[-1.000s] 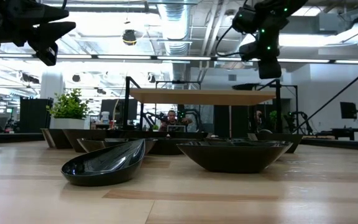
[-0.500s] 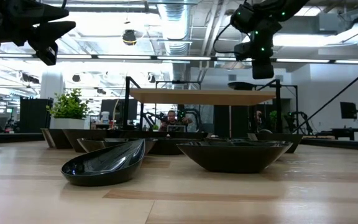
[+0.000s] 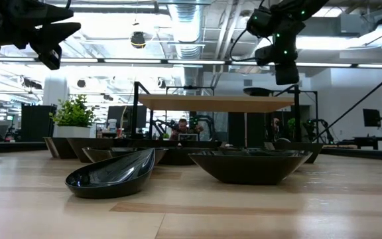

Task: Pick & Place Mini shaped plates
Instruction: Stack the black drop shaped plate on top of the black drop shaped plate on the shelf

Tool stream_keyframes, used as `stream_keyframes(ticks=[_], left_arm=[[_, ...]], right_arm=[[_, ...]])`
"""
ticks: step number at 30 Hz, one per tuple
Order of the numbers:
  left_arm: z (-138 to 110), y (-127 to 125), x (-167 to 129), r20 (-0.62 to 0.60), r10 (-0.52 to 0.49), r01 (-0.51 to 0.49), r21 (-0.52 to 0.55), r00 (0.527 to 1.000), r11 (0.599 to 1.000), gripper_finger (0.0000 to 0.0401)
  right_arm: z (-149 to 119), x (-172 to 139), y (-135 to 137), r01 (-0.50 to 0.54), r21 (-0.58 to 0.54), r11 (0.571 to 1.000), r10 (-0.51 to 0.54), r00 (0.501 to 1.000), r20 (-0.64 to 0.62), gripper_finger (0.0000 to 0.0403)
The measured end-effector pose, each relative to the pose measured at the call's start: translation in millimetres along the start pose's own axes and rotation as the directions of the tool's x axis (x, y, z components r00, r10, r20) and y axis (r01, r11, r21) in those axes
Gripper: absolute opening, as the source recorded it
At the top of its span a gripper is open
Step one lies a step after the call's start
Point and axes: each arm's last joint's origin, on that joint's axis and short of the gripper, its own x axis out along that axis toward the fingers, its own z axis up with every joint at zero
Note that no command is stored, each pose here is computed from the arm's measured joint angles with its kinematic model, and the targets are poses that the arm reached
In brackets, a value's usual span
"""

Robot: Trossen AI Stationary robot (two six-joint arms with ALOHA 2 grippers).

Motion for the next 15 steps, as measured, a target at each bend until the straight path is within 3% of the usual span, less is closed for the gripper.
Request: stream_keyframes(ticks=[5,8,11,15], left_arm=[[0.0,0.0,0.0,0.0,0.0,0.0,0.0,1.0,1.0,0.0112],[0.1,0.0,0.0,0.0,0.0,0.0,0.0,1.0,1.0,0.0112],[0.0,0.0,0.0,0.0,0.0,0.0,0.0,1.0,1.0,0.0112],[0.1,0.0,0.0,0.001,0.0,0.0,0.0,1.0,1.0,0.0112]], right_arm=[[-1.9,-24.2,-4.9,-0.122,0.148,0.981,0.093,0.978,0.185,0.0],[-6.9,-48.1,-10.0,-0.247,0.233,0.94,0.158,0.926,0.343,0.0],[-14.1,-74.2,-14.9,-0.441,0.25,0.862,0.254,0.803,0.539,0.0],[-19.7,-97.3,-15.4,-0.69,0.129,0.712,0.408,0.557,0.724,0.0004]])
